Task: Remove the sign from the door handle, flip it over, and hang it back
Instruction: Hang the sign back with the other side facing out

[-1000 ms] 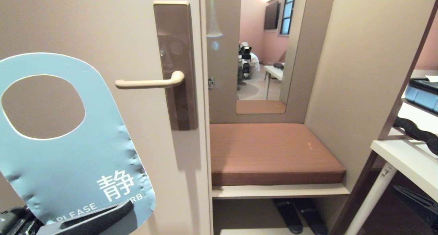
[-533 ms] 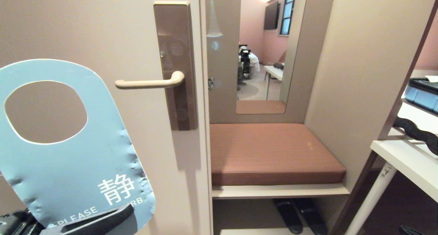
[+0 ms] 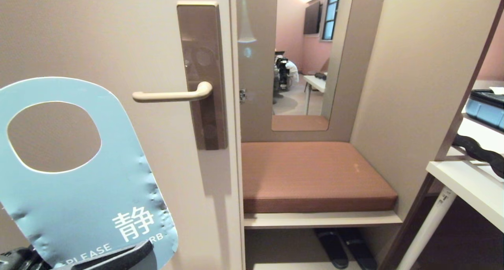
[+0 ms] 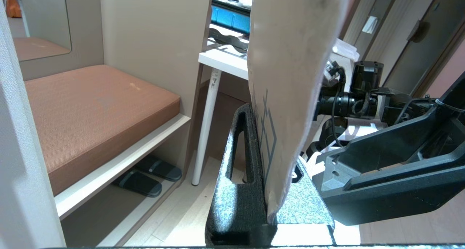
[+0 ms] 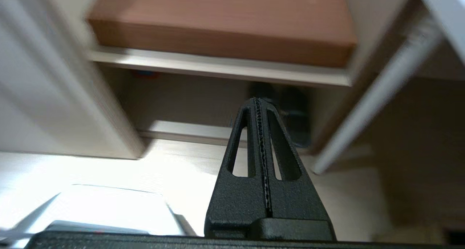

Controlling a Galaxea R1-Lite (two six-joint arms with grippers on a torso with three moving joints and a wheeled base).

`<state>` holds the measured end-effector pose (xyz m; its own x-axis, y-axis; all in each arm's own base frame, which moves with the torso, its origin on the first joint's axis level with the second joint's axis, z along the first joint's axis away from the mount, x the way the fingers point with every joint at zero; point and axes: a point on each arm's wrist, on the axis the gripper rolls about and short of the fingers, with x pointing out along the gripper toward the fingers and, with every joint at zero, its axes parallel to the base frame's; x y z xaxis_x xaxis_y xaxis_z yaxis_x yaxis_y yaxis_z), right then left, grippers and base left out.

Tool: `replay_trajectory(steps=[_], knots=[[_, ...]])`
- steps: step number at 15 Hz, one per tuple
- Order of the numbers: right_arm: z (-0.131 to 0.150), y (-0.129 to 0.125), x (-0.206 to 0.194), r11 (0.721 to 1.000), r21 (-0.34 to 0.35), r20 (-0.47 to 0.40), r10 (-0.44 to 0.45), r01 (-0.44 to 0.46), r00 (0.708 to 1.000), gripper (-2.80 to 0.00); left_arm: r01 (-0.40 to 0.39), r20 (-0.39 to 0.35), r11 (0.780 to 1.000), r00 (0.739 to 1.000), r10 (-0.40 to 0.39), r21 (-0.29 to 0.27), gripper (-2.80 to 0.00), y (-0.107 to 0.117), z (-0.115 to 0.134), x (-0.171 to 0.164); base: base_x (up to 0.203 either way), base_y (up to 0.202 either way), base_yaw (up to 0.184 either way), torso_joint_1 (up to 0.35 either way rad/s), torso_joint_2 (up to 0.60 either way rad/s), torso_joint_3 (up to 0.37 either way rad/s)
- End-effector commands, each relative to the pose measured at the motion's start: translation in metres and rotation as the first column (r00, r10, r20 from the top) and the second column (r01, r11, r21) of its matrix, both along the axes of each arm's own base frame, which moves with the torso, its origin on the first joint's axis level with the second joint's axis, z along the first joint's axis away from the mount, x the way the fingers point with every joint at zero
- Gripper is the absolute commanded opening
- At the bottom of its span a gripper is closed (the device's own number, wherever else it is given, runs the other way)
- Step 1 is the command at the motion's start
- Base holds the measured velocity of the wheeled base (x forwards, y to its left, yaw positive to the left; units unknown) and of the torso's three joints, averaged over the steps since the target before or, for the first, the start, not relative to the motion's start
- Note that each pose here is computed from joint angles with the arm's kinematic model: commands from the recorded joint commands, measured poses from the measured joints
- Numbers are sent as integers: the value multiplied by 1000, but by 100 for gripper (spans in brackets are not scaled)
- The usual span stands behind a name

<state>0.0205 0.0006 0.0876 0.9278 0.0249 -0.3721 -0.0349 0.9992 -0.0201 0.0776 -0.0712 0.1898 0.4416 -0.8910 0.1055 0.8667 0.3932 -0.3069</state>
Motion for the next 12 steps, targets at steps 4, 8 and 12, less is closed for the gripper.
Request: replay_trajectory(steps=[4,8,12], knots=[[-10,-1,-14,998,-48,-7,-33,33,999,-280,4,2,1000,1000,-4,-3,-280,0,0,0,0,0,0,0,0,0],[-9,0,-21,999,-48,80,-14,18,997,-280,4,4,1000,1000,-4,-4,-280,1,0,-2,0,0,0,0,0,0],[-10,0,-28,999,-47,178,-7,16,984,-280,5,17,1000,1000,-4,-16,-280,3,1,-5,0,0,0,0,0,0]])
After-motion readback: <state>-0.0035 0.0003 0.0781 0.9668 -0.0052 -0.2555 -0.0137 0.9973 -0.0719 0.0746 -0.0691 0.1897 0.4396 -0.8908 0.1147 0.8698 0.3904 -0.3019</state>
